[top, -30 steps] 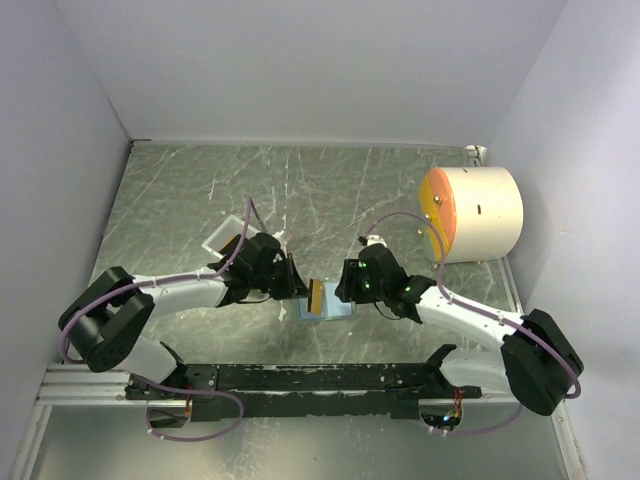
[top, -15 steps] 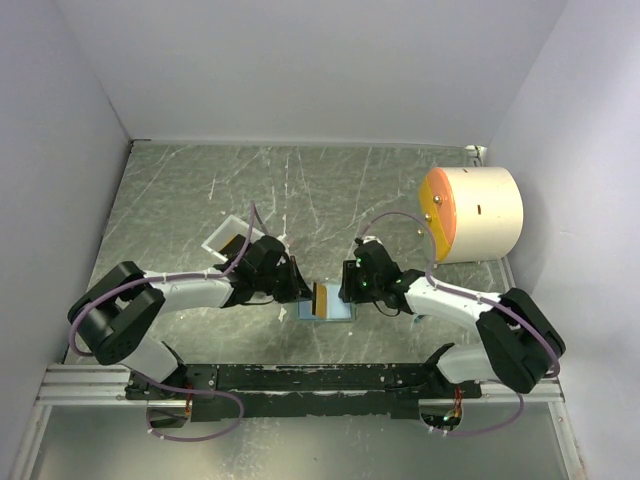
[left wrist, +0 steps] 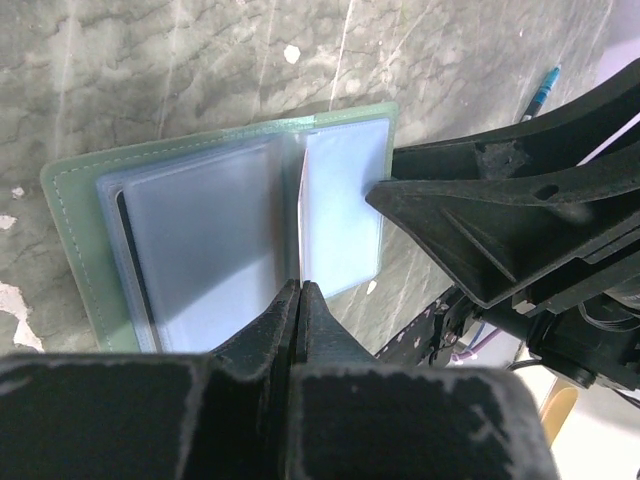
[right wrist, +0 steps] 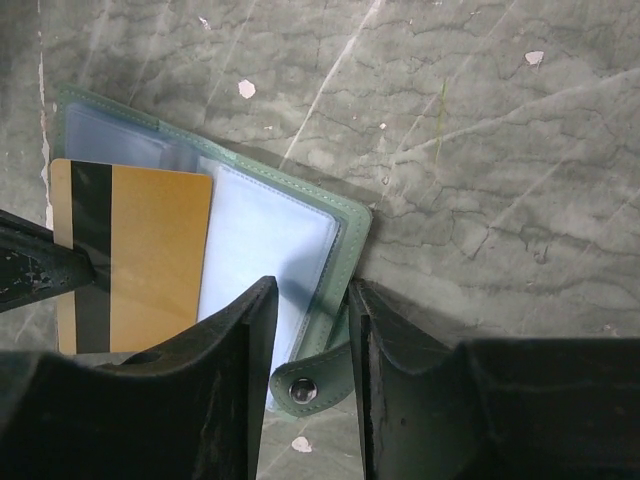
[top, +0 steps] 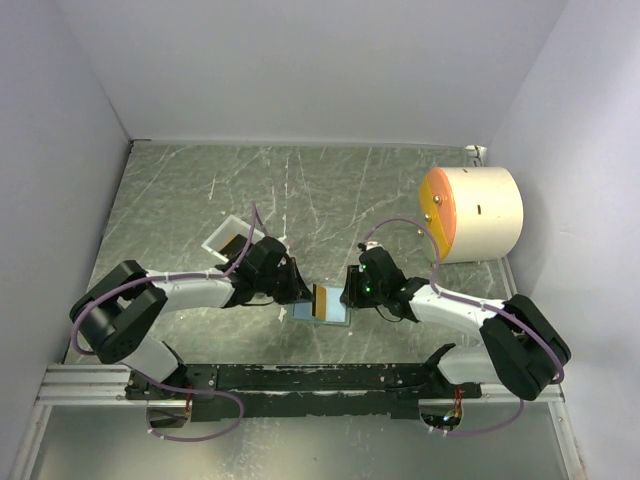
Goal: Put the credit cards into the card holder
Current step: Insert the credit card into the card holder.
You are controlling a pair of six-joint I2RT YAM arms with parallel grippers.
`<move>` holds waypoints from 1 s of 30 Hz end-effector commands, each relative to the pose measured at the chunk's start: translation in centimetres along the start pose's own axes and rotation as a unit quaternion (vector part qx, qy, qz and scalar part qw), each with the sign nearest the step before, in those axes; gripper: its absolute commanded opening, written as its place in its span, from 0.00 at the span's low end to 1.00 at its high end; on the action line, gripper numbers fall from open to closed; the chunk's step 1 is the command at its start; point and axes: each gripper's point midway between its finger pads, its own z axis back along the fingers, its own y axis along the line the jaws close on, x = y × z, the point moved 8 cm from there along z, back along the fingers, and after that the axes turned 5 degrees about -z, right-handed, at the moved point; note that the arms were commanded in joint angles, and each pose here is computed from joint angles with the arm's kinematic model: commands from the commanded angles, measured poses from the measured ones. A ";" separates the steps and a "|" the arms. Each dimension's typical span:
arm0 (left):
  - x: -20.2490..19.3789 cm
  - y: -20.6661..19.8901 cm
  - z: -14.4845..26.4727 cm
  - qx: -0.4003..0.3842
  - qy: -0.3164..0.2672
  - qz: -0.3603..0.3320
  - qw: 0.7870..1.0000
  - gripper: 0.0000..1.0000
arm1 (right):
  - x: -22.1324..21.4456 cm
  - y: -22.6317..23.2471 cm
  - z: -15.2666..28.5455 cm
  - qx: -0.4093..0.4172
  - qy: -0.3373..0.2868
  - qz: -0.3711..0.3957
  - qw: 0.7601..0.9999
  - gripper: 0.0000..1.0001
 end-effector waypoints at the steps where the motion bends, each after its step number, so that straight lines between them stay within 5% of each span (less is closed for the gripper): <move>1: 0.1 0.1 -0.4 0.014 -0.003 -0.006 1.000 0.07 | -0.9 -0.5 -0.1 -0.003 0.015 -0.006 1.000 0.35; 11: 0.8 0.4 -0.3 0.062 0.013 -0.077 0.995 0.07 | -0.6 -0.4 0.2 -0.001 0.010 -0.002 1.000 0.35; 30: 0.2 1.0 -0.9 0.069 0.066 -0.097 0.991 0.07 | -0.5 -0.6 0.0 -0.013 0.009 0.001 1.000 0.39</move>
